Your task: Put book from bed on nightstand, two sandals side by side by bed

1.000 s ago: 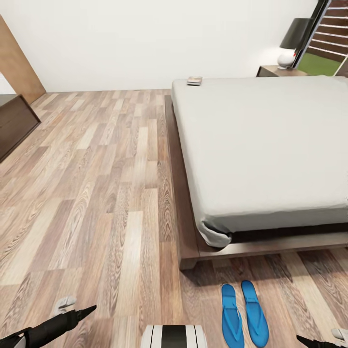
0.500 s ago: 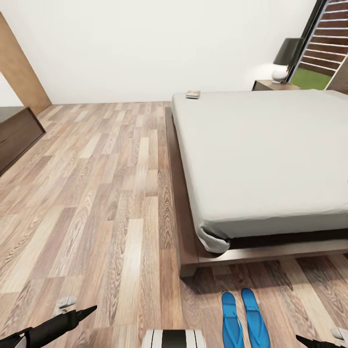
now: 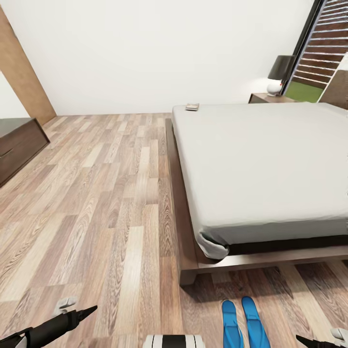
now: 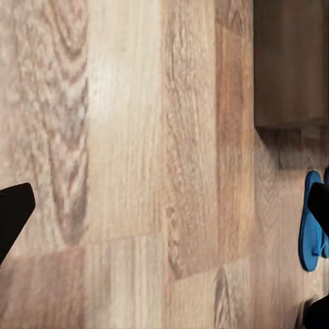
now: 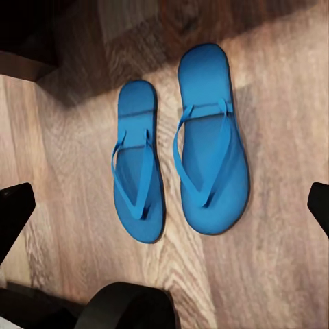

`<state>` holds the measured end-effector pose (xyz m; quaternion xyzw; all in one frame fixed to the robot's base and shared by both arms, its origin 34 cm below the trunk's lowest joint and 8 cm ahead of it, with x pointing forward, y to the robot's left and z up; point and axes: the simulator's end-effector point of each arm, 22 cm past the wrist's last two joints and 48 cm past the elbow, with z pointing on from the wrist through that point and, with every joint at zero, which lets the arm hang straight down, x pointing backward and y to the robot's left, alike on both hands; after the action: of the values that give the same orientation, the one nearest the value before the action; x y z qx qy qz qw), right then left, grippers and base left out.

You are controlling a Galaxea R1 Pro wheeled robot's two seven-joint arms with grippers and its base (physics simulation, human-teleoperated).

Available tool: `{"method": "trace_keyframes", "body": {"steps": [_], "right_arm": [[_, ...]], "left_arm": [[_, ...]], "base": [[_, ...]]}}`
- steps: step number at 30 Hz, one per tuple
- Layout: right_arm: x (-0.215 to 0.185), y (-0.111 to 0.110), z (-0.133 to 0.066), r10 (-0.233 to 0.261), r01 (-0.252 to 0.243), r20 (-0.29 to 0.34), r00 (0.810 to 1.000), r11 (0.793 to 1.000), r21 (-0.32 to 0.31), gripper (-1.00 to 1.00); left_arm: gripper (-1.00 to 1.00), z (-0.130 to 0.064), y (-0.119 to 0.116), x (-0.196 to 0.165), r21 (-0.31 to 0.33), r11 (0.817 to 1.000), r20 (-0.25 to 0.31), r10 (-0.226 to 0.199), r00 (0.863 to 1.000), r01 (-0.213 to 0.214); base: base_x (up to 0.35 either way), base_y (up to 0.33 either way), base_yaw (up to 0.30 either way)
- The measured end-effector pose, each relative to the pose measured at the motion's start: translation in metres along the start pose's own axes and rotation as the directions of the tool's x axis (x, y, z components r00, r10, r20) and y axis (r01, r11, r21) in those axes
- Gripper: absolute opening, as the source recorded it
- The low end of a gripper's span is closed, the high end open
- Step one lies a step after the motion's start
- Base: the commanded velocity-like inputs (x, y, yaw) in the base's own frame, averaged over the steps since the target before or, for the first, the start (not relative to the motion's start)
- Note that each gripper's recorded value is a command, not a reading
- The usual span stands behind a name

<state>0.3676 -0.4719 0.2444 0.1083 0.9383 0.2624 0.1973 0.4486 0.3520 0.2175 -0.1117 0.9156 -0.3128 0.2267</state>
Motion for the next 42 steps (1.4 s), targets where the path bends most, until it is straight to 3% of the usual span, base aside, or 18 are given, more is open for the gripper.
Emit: {"method": "trace_keyframes", "body": {"steps": [15,24,42], "right_arm": [[-0.019,0.012,-0.008,-0.027,0.028,0.051,0.998,0.999,-0.019,1.0],[-0.021,0.039,0.006,-0.025,0.03,0.078,0.997,0.997,-0.07,1.0],[-0.043,0.055,-0.006,-0.055,0.068,0.138,0.989,0.994,-0.091,1.0]], "left_arm": [[1.0,-0.003,-0.023,-0.02,0.033,0.999,0.046,0.026,0.999,-0.028],[1.0,-0.008,-0.035,-0.032,0.049,0.998,0.074,0.042,0.996,-0.046],[1.0,-0.016,-0.061,-0.054,0.08,0.993,0.128,0.072,0.989,-0.083]], "base": [[0.0,0.0,0.0],[0.0,0.0,0.0],[0.0,0.0,0.0]]}}
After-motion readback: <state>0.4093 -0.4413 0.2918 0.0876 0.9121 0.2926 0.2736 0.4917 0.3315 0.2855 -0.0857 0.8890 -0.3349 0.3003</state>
